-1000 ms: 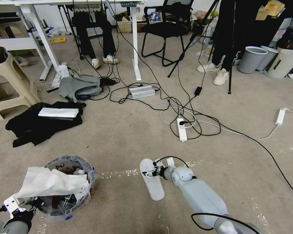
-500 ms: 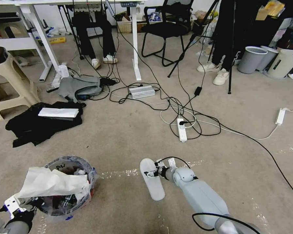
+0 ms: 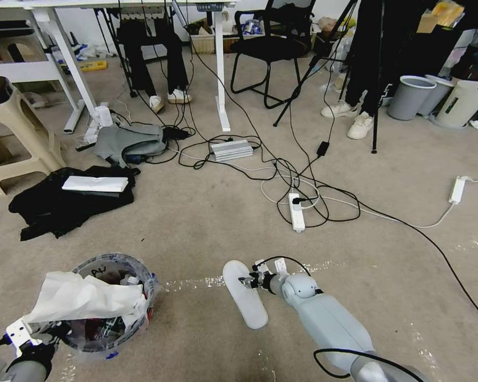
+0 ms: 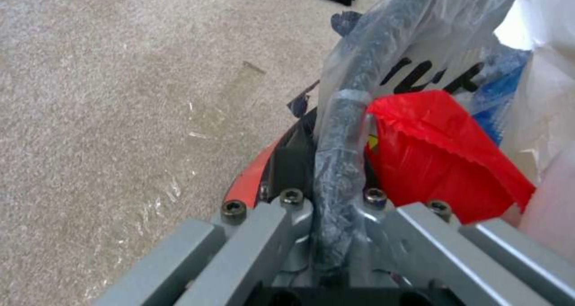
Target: Pick up the trash bin and place the garbage on the floor into it.
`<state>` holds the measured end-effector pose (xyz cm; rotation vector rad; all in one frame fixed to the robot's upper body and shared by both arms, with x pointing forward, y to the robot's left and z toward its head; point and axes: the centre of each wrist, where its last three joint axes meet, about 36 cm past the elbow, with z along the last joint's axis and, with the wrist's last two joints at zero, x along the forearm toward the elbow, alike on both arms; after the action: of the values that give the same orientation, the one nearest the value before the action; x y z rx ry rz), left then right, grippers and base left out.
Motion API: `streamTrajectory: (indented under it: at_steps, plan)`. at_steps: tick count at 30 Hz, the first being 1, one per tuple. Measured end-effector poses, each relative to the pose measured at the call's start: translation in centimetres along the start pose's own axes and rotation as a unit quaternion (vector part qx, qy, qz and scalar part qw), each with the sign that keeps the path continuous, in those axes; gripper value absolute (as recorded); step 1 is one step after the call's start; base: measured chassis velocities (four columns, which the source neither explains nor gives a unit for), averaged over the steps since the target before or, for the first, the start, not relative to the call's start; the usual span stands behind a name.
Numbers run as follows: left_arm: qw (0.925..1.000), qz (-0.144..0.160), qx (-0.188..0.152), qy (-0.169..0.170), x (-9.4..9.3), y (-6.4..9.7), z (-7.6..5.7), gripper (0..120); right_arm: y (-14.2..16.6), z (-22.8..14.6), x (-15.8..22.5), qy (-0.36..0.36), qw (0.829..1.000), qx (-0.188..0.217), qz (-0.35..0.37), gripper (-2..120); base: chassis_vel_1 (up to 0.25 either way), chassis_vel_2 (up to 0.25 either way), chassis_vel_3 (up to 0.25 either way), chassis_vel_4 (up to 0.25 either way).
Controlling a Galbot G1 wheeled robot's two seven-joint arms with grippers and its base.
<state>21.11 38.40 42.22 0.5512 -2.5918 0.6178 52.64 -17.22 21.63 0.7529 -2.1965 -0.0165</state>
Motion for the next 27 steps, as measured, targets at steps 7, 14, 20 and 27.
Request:
streamTrajectory:
  at_steps: [7,14,20,27]
  plan:
    - [1.0,0.001,0.0,0.0,0.0,-0.1,0.1,1,0.0,0.2,-0.3,0.0,1.0,0.003,0.001,23,0.0,0.0,0.0,0.0]
    - [1.0,-0.003,0.0,0.003,-0.1,0.1,0.3,1,-0.2,0.6,-0.8,0.0,1.0,0.008,0.003,23,0.0,0.0,0.0,0.0]
    - [1.0,-0.004,0.001,0.004,-0.3,0.2,0.5,1,-0.2,0.7,-1.1,0.0,1.0,0.011,0.004,23,0.0,0.0,0.0,0.0]
    - [1.0,-0.004,0.001,0.006,-0.5,0.2,0.8,1,0.1,1.0,-1.2,0.0,1.0,0.016,0.005,14,0.0,0.0,0.0,0.0]
